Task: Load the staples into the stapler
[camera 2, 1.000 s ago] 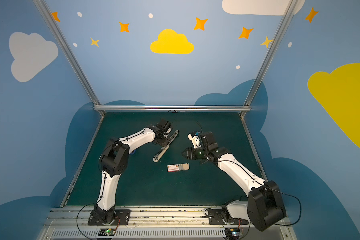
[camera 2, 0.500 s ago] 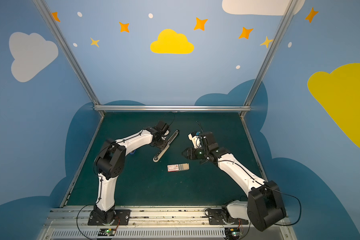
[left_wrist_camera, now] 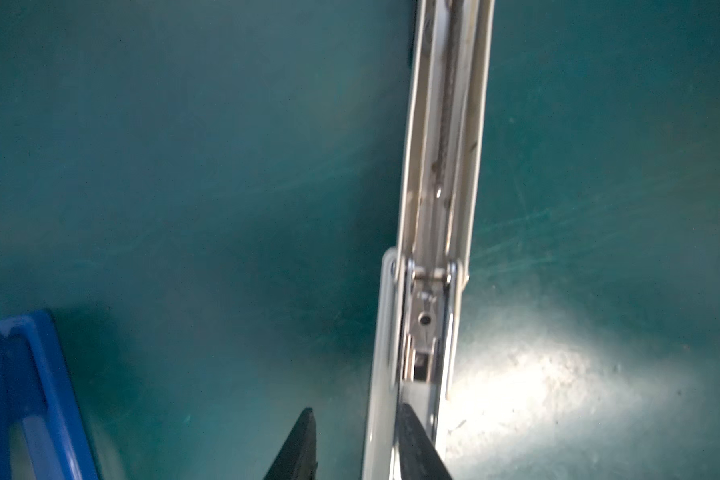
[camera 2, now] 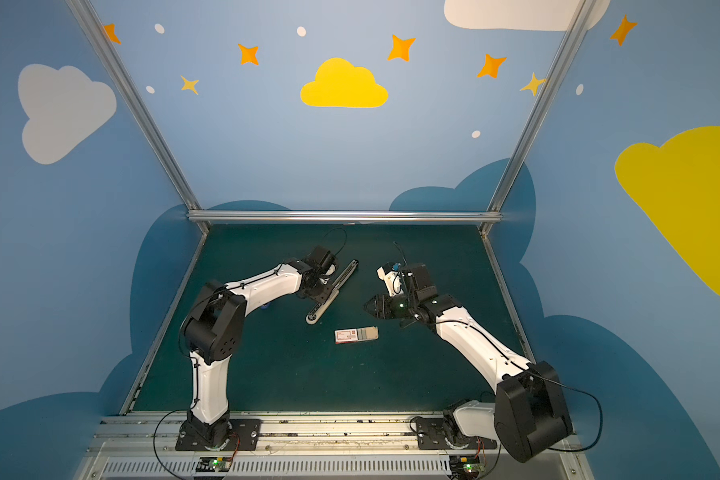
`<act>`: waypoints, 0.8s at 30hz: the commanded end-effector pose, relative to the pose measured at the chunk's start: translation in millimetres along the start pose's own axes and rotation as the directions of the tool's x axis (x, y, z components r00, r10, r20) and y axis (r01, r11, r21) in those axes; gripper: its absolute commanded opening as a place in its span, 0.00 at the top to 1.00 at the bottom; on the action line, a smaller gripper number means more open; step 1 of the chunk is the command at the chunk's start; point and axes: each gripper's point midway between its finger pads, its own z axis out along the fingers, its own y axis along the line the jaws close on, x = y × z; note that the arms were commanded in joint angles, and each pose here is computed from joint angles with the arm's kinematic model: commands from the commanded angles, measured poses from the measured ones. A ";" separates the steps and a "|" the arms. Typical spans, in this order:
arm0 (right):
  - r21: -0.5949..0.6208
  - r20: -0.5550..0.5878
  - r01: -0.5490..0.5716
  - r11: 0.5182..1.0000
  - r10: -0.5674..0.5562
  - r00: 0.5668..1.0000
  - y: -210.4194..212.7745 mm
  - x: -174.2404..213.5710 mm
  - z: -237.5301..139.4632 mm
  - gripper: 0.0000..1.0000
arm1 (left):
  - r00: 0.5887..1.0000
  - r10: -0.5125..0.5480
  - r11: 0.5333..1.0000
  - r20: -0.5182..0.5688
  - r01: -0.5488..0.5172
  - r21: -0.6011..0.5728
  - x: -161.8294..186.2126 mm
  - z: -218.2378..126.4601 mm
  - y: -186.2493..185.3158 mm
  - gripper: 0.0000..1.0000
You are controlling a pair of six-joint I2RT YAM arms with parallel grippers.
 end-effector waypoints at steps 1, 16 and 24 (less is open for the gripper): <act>-0.005 0.002 -0.003 1.000 0.003 1.000 -0.9 0.2 -0.1 0.55 | 1.000 -0.007 1.000 0.009 0.007 -0.013 4.5 -13.9 1.1 0.66; -0.014 0.012 -0.004 1.000 0.004 1.000 1.5 -2.9 -2.2 0.55 | 0.998 -0.031 0.999 0.062 0.032 -0.014 -2.8 -38.8 3.6 0.62; -0.026 0.003 -0.013 1.000 0.013 1.000 2.5 0.4 -1.6 0.55 | 0.997 -0.034 0.999 0.062 0.034 0.003 -17.8 -27.7 3.9 0.60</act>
